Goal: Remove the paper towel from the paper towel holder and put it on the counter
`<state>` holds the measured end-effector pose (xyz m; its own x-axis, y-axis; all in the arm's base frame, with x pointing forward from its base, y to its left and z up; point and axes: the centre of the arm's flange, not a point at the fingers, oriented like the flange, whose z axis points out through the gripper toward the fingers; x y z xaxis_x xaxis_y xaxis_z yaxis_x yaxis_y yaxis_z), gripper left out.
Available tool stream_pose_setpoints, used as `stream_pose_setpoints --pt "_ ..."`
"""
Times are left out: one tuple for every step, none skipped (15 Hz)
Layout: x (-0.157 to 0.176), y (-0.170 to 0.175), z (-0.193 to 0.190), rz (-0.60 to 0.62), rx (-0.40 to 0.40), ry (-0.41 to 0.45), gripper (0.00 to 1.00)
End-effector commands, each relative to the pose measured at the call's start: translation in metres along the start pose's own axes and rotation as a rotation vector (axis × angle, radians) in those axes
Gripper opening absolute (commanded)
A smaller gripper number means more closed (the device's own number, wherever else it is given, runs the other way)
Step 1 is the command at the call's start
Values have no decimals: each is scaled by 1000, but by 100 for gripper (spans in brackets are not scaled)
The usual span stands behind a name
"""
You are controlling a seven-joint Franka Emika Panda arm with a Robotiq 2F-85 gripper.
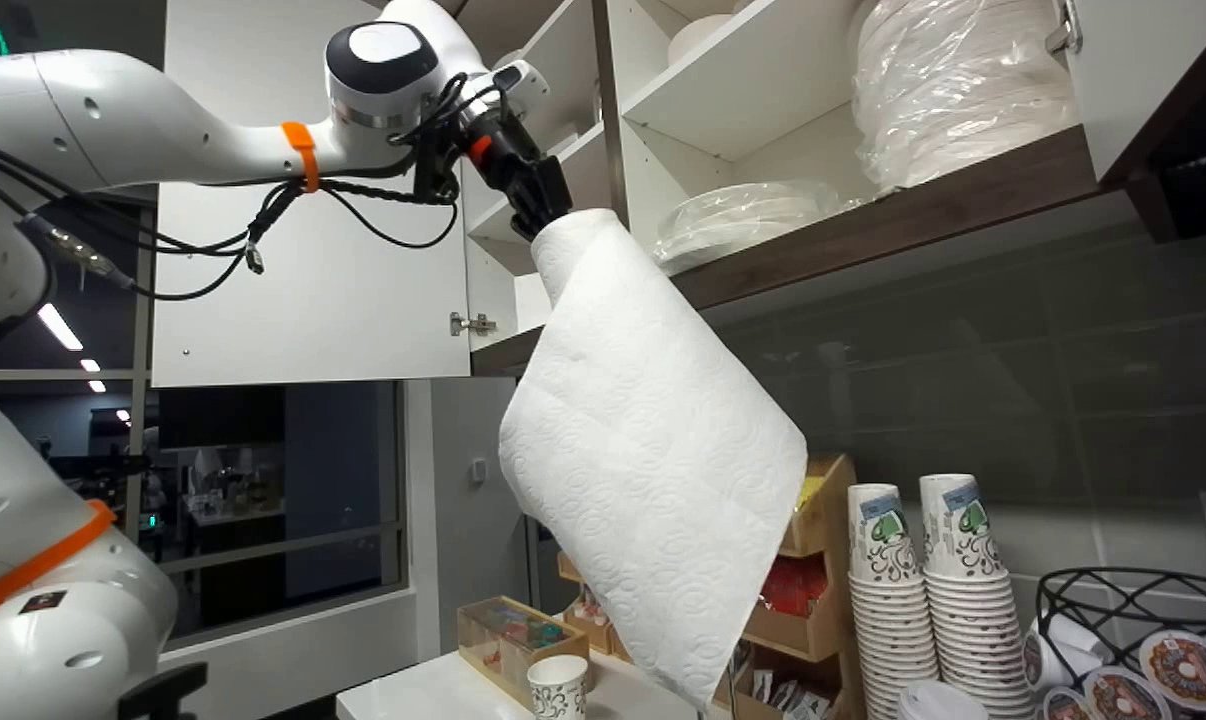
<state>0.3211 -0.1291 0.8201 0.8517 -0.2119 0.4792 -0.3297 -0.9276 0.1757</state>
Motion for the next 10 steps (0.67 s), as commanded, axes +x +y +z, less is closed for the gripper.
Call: stream_pose_setpoints --pt "-12 -23 -19 -82 18 -1 5" --pt "-13 -29 -22 -102 24 1 5" --pt "-15 -38 -23 -125 29 1 5" --pt "-16 -46 -23 -147 35 0 5" --pt "-16 -57 -20 -168 48 2 5" --pt "-16 -67 -15 -176 59 4 5" --pt "-13 -79 -8 -191 73 -15 5" --pt "-11 -88 -1 -200 78 -24 5" --pt "-8 -98 8 -213 91 -46 5" --pt "-5 -109 17 -220 103 -66 5"
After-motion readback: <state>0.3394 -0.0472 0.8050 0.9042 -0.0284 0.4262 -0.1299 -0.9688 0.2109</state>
